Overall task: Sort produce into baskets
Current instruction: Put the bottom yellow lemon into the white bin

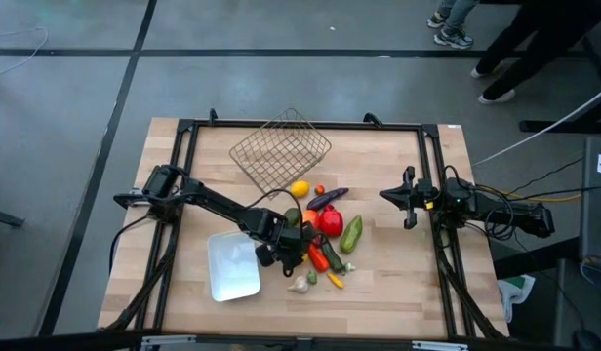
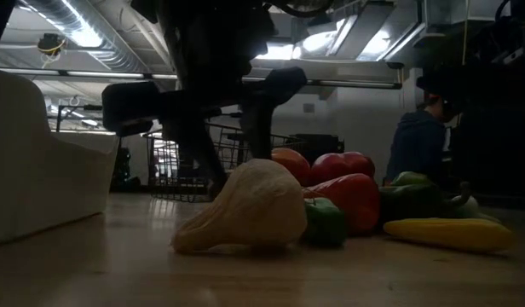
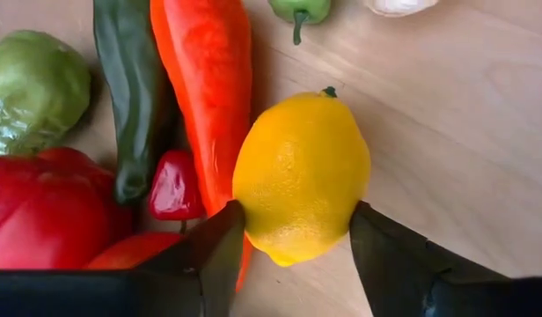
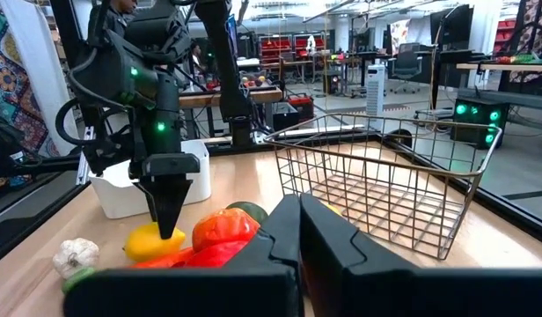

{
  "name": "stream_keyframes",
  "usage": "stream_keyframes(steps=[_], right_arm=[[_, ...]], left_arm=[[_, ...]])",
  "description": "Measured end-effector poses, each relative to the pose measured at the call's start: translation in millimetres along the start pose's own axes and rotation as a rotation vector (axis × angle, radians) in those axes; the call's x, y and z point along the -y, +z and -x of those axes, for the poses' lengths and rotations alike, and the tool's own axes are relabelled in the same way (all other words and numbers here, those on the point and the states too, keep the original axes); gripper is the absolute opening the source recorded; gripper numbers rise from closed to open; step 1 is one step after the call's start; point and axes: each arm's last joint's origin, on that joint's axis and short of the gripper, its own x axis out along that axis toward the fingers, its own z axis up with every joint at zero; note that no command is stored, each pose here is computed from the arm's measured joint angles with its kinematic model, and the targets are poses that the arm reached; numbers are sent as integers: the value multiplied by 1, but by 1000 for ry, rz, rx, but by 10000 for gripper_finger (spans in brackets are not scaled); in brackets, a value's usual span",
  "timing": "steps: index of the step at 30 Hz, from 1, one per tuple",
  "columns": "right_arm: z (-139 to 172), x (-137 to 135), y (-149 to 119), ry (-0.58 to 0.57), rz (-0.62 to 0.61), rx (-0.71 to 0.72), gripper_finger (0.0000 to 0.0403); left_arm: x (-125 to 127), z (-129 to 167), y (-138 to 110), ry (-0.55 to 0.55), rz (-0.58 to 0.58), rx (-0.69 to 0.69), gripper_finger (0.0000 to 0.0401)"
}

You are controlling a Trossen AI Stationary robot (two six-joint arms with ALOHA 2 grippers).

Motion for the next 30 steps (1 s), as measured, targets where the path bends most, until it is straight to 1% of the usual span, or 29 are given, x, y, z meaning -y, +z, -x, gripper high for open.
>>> stream_keyframes(steps=[3, 11, 18, 24, 27, 30], right_arm=[[0, 0, 0, 0, 0, 0, 12], [0, 0, 0, 0, 0, -2, 12], [0, 0, 0, 0, 0, -2, 12], [0, 0, 0, 1, 0, -2, 12], [0, 0, 0, 1, 0, -1, 12], [0, 0, 0, 1, 0, -1, 12]], left_arm=[[0, 0, 0, 0, 14, 0, 176], [-1, 1, 1, 8, 26, 7, 175], [-6, 9, 10, 37, 118, 32, 173], [-10, 19, 15, 66, 154, 48, 173], [-9, 23, 16, 79, 173, 6, 173], [-10, 29, 17, 89, 219, -43, 173]])
